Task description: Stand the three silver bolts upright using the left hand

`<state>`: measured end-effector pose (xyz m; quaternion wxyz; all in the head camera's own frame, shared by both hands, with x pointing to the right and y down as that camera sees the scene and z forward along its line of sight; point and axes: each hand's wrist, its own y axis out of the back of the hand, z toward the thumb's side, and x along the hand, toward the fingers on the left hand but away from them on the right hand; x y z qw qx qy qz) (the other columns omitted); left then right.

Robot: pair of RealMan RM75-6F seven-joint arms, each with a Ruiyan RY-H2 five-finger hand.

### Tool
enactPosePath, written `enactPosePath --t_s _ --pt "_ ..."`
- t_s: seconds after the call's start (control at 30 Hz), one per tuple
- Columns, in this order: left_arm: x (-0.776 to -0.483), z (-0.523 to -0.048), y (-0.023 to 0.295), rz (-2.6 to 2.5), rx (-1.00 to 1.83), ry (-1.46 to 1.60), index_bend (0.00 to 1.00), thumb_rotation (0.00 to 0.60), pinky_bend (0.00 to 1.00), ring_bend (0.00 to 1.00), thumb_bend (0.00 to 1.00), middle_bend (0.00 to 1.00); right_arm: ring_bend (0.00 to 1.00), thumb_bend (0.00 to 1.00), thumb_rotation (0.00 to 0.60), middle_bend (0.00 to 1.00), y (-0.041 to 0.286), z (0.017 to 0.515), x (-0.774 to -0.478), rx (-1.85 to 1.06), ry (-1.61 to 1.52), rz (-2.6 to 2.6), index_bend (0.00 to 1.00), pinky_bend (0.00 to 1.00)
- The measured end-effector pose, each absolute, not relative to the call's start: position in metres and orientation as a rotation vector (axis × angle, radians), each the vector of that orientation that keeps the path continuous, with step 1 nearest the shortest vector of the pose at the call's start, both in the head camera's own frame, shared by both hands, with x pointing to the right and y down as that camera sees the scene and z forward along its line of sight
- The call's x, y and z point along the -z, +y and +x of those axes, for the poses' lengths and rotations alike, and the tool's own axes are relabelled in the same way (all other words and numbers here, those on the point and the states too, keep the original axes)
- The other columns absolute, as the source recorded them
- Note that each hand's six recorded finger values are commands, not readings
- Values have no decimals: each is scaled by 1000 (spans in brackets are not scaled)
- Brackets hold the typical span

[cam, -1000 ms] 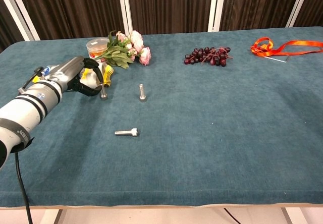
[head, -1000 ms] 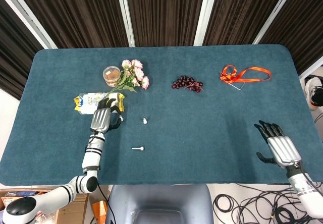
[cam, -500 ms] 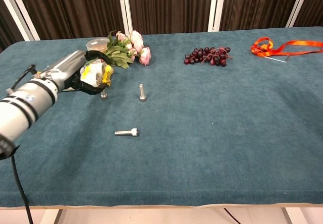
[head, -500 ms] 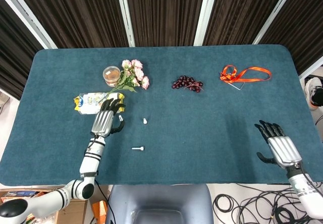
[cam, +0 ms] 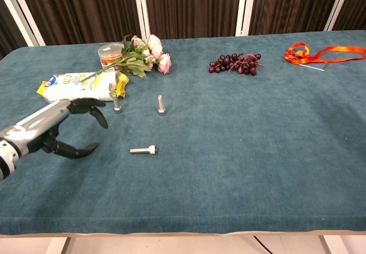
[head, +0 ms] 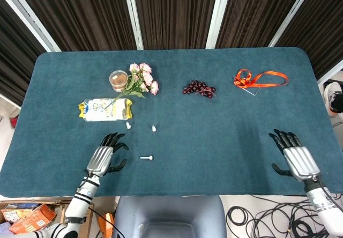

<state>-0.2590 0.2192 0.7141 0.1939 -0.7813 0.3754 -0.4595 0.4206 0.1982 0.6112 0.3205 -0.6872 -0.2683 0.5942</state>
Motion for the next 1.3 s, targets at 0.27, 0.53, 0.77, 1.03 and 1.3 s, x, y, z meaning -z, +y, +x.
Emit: enactPosePath --t_s 0.27,0.53,0.77,1.03,1.3 --pt "-737 -252 230 -2260 1312 1086 430 600 3 21 362 118 0 236 600 0 198 420 -615 -1571 -690 -1810 0 0" --pt "-746 -231 237 -2307 1277 1050 440 600 5 21 359 119 0 236 600 0 198 419 -617 -1575 -685 -1809 0 0" --pt "-752 -207 238 -2341 1252 1018 427 600 8 22 358 119 0 236 600 0 199 418 -617 -1578 -682 -1811 0 0" --pt "-756 -200 231 -2304 1247 1010 440 600 8 22 357 119 0 236 600 0 198 422 -614 -1581 -697 -1808 0 0" --pt "-759 -199 230 -2306 1256 1016 489 600 8 23 368 120 0 236 600 0 198 423 -613 -1578 -702 -1809 0 0"
